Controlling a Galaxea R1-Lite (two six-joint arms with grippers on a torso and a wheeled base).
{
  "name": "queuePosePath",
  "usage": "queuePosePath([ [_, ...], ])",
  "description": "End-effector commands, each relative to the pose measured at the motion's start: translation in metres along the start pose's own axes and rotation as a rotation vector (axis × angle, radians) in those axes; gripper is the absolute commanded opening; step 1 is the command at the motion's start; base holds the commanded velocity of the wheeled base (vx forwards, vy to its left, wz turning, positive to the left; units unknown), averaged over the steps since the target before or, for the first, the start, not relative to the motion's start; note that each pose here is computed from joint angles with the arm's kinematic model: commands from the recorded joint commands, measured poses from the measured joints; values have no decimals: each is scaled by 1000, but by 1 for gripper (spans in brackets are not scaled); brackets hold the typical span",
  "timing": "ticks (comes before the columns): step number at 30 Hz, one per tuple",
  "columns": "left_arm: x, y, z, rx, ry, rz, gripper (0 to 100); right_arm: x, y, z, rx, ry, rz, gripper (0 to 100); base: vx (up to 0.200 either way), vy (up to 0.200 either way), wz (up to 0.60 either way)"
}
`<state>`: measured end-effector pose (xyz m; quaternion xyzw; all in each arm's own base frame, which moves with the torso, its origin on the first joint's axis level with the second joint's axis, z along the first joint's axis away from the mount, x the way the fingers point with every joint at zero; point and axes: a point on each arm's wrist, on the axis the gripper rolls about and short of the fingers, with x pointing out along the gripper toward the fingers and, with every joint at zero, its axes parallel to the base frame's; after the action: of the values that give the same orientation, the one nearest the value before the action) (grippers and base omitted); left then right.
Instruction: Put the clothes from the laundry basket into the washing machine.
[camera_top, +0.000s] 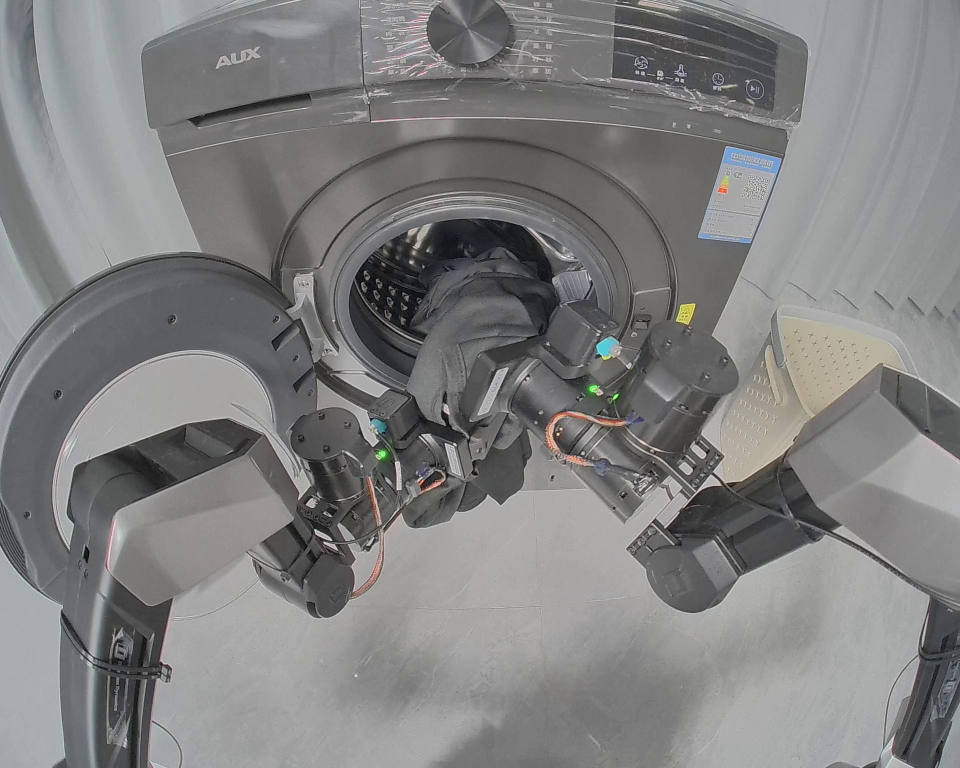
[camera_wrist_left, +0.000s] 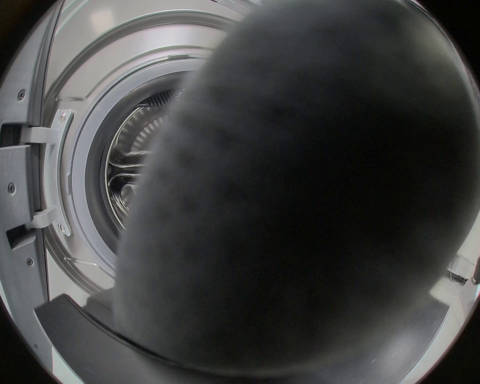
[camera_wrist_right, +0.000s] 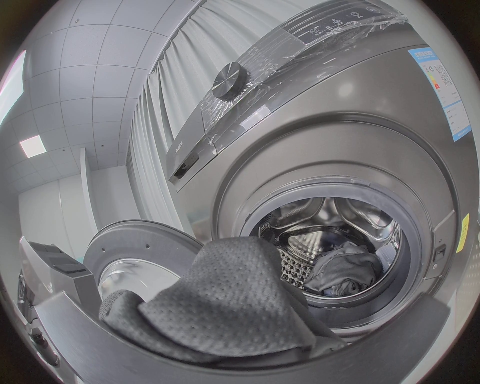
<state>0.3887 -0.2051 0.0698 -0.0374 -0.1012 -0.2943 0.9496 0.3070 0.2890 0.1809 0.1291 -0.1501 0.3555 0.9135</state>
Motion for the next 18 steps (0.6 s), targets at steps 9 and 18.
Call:
queuePosePath([
  [9,-2,10,33,-31,-74,61,0,-22,-51,8,-33,47,-126,0,0,0,0],
  [18,-18,1,75,-57,-126,41,0,-47,-88,-38,-45,217,-228,0,0,0,0],
])
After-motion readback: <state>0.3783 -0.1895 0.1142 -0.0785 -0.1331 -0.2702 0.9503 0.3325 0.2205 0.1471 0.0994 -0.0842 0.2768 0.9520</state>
